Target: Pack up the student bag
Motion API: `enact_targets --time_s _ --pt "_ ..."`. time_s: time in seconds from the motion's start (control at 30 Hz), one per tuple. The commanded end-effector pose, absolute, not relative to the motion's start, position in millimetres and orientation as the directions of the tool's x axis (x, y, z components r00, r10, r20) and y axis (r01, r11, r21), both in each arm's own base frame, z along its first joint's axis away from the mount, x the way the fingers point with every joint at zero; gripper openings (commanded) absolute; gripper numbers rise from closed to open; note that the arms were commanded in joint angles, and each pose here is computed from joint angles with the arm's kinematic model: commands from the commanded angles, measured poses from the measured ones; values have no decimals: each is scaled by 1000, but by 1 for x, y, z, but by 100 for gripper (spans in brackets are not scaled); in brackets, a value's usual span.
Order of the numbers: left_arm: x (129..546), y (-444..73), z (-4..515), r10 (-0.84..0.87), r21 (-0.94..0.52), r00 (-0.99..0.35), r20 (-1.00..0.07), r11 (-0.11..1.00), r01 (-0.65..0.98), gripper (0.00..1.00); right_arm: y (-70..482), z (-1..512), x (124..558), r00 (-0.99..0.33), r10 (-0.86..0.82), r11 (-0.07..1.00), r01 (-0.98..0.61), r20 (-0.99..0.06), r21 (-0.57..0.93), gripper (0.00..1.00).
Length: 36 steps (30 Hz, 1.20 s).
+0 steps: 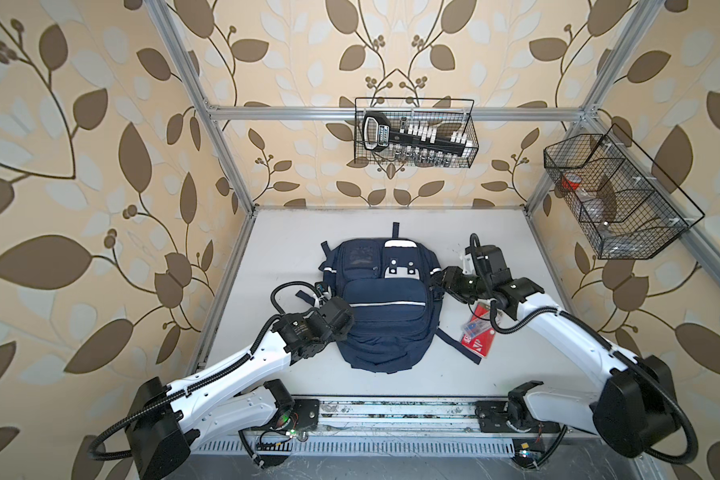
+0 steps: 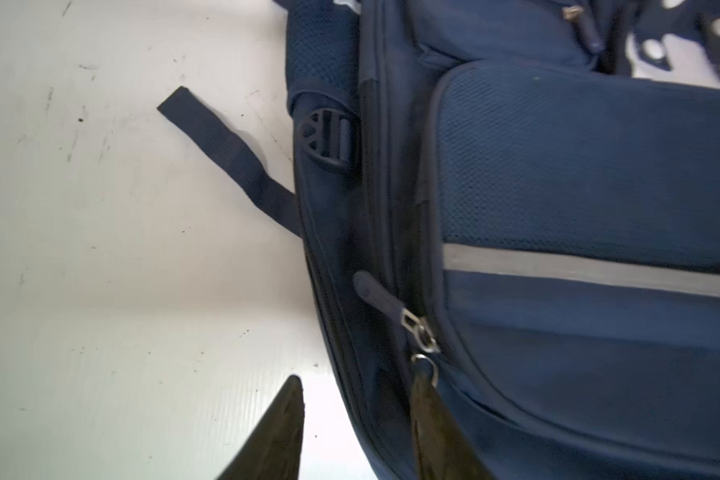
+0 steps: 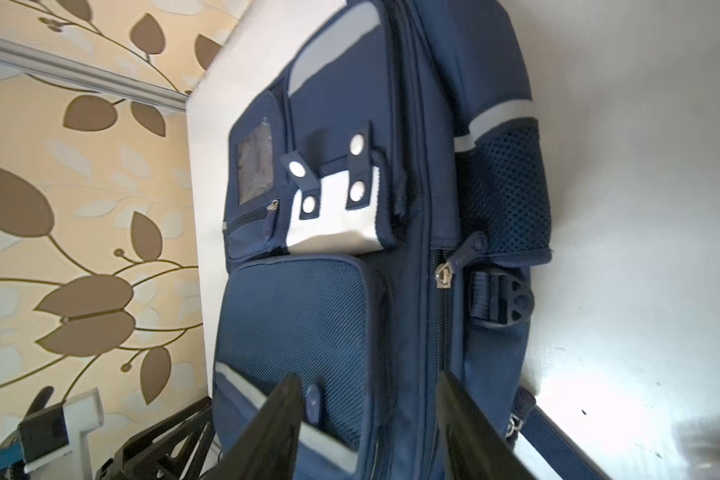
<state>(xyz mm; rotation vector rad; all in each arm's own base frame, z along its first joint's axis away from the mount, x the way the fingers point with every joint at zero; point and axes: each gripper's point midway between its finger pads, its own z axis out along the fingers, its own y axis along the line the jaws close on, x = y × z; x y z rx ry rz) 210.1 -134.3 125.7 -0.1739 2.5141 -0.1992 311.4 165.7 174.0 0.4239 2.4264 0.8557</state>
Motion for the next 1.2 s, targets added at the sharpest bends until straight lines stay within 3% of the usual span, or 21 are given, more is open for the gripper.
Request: enact_targets --time_s 0.0,0.1,0.27,0.4,0.53,0.67,0.83,1.0,1.17 --pt "207 -158 161 -46 -209 -794 -607 972 103 44 159 176 288 -790 465 766 134 -400 628 54" --pt "201 -188 177 78 -206 -771 -631 942 265 46 172 174 266 -796 459 755 115 -394 646 54" --pt "195 -218 188 279 -83 -718 -638 902 424 47 157 166 239 -781 452 802 145 -430 580 54" --pt "179 -246 177 453 -90 -678 -579 791 605 53 131 154 223 -758 471 823 194 -450 534 55" --pt "170 -255 171 540 -26 -642 -544 754 656 53 109 136 205 -762 469 851 253 -447 461 58" --pt "169 -266 201 437 -118 -619 -652 748 653 57 84 117 191 -744 500 855 341 -443 392 83" --pt "177 -252 234 240 -211 -609 -756 791 574 73 62 106 191 -659 600 799 460 -453 388 98" --pt "189 -230 226 140 -246 -654 -743 852 462 76 53 108 209 -597 622 783 466 -507 411 100" --pt "198 -221 208 68 -350 -773 -631 864 362 75 28 91 223 -597 611 787 527 -520 319 99"
